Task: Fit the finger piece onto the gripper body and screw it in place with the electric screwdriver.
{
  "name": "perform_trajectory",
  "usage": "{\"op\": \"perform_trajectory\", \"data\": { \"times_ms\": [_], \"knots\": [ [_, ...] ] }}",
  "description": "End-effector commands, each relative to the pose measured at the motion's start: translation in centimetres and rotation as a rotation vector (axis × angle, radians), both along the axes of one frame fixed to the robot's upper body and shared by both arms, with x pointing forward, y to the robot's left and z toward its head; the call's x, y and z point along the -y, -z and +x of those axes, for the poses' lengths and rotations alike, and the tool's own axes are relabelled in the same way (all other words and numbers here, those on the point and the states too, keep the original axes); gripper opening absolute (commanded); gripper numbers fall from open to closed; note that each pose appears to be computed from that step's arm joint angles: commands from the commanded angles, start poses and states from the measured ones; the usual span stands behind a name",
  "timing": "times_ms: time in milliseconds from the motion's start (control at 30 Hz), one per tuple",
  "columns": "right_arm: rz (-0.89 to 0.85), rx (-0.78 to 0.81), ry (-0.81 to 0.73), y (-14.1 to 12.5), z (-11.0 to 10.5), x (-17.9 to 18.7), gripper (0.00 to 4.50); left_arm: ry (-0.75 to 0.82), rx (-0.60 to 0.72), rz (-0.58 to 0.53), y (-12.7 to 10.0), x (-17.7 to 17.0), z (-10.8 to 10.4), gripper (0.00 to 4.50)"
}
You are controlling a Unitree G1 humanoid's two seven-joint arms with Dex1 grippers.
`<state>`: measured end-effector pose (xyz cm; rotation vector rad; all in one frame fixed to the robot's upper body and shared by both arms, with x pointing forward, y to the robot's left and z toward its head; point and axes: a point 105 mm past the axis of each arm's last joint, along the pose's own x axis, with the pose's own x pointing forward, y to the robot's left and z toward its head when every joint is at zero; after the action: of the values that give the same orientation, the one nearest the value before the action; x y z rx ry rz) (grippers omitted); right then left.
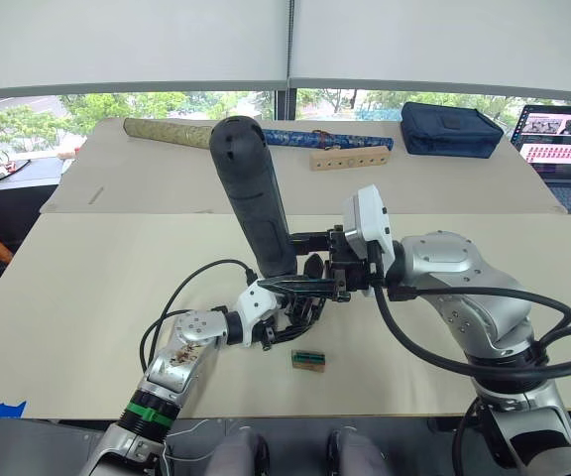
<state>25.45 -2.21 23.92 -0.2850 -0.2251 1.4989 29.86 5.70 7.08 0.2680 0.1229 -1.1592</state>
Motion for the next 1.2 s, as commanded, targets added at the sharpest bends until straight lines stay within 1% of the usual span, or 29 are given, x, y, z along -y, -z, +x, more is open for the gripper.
{"op": "perform_trajectory", "data": {
  "times_ms": [33,600,900,1200],
  "knots": [
    [0.019,0.079,-0.026,-1.2,-0.8,-0.2,1.9,0.007,-0.066,0.031,1.6,-0.3,-0.8,2.27],
    [-0.011,0.045,-0.06,-0.3,-1.3,-0.2,1.9,0.006,-0.067,0.029,1.7,-0.2,-0.7,2.27],
    [-0.009,0.042,-0.063,-0.2,-1.3,-0.3,1.9,0.001,-0.067,0.028,1.7,-0.2,-0.7,2.27],
    [0.005,0.034,-0.027,0.3,-0.6,0.0,1.9,0.002,-0.068,0.025,1.7,-0.2,-0.7,2.27]
  ]
}}
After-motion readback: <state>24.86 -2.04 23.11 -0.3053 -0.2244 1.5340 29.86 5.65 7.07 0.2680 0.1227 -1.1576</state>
